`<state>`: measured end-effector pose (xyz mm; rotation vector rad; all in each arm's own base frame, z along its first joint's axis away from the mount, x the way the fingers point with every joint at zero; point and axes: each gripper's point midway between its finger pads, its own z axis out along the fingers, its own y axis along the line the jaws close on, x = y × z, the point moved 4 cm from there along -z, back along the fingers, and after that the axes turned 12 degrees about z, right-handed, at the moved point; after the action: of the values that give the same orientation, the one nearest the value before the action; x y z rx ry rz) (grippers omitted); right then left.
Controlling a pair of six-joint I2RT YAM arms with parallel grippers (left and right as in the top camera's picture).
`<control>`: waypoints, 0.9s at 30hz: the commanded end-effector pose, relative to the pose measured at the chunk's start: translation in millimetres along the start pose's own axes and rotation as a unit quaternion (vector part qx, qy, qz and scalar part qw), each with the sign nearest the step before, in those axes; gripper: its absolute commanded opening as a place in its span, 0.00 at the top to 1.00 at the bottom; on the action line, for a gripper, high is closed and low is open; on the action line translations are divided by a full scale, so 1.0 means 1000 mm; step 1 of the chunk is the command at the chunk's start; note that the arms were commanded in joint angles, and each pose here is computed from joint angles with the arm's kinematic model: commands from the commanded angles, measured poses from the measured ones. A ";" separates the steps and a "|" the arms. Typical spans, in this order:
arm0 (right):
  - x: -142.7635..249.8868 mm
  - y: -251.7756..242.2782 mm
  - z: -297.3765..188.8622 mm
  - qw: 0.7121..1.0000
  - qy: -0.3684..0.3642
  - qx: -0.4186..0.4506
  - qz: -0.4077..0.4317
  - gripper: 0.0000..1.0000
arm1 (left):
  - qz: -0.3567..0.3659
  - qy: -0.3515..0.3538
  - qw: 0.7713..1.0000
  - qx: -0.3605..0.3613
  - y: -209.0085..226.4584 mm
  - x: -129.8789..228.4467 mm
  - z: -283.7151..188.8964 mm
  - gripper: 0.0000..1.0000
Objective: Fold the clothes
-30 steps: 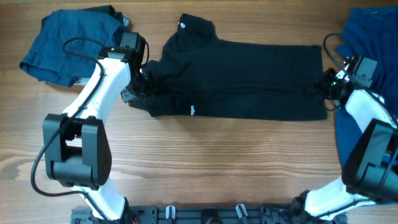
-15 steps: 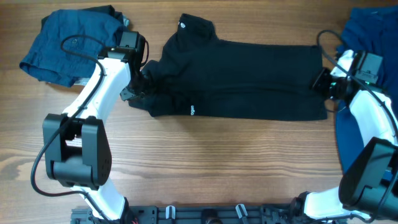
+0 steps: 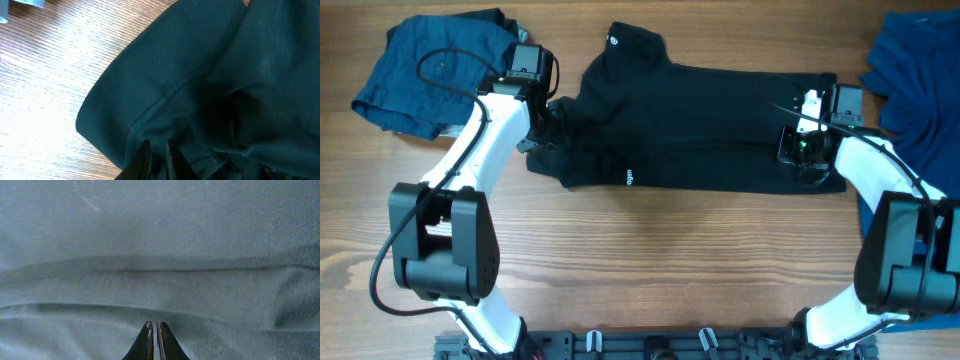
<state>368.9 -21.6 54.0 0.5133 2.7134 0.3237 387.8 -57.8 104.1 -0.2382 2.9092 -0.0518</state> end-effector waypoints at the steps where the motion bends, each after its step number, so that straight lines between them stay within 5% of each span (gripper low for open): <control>1: 0.005 -0.009 0.012 1.000 0.008 0.022 -0.002 0.96 | -0.003 0.003 1.000 -0.005 0.005 -0.001 0.003 0.89; 15: 0.005 -0.021 0.027 0.998 0.006 0.055 0.007 0.96 | -0.002 0.004 1.000 -0.005 0.005 -0.001 0.003 0.87; 27: -0.040 -0.008 0.023 0.994 -0.101 0.022 0.020 0.94 | -0.002 0.009 1.000 -0.007 0.005 0.002 0.003 0.88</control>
<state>405.7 -37.9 49.5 0.5422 2.5410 0.2236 385.7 -57.5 103.6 -0.2389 2.9196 -0.0483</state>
